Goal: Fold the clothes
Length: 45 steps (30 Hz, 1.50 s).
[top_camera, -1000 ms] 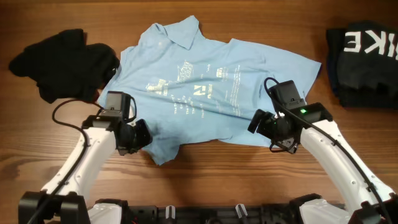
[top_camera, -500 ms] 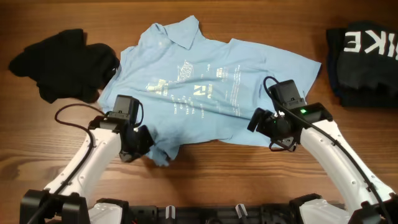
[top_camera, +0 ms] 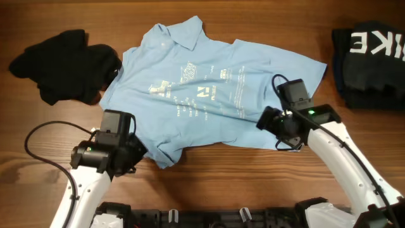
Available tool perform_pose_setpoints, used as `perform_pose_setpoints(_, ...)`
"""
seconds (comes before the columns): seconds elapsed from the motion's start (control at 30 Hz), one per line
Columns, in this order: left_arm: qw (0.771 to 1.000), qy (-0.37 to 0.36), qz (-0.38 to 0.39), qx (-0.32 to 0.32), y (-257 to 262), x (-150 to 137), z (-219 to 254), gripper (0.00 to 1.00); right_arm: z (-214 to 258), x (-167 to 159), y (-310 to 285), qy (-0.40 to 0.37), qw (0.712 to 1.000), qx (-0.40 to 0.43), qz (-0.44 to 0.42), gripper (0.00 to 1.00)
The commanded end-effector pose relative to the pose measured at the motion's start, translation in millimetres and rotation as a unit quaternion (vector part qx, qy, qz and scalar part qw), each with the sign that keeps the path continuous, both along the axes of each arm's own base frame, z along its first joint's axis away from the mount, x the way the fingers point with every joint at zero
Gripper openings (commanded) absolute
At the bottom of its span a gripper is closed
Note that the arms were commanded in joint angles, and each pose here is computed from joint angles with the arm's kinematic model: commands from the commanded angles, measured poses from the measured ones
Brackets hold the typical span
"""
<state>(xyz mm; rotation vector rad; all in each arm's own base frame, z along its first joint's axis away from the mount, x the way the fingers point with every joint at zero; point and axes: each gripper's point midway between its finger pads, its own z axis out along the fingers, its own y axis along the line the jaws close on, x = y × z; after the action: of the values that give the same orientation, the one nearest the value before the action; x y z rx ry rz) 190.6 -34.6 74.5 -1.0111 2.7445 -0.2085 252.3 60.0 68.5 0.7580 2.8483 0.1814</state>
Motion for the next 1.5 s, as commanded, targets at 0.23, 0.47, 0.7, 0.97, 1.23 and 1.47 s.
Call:
perform_pose_setpoints(0.23,0.999,0.005,-0.048,0.014,-8.2,46.8,-42.4,0.53,-23.0,-21.2,-33.4,0.078,0.995,-0.031,-0.045,0.85)
perform_pose_setpoints(0.47,0.995,0.057,-0.075,0.011,-13.8,51.4,-86.7,0.57,-23.4,-29.0,-32.2,0.095,0.994,-0.028,-0.044,0.87)
perform_pose_setpoints(0.7,0.993,0.102,-0.064,0.009,-11.4,29.2,-86.4,0.04,-23.3,-24.5,-31.7,0.086,0.995,-0.026,-0.044,0.87)
perform_pose_setpoints(0.97,0.997,0.071,0.006,-0.002,-2.3,9.5,-38.9,0.04,-23.1,-21.9,-31.4,0.08,0.996,-0.026,-0.041,0.88)
perform_pose_setpoints(1.23,0.996,0.045,0.07,0.012,31.5,1.4,-18.3,0.04,-23.1,-24.2,-25.7,0.086,0.996,-0.011,-0.029,0.91)
perform_pose_setpoints(1.47,0.996,0.058,0.07,0.013,31.5,-4.4,-19.9,0.51,-22.7,-18.7,-25.0,0.075,0.997,-0.009,-0.029,0.93)
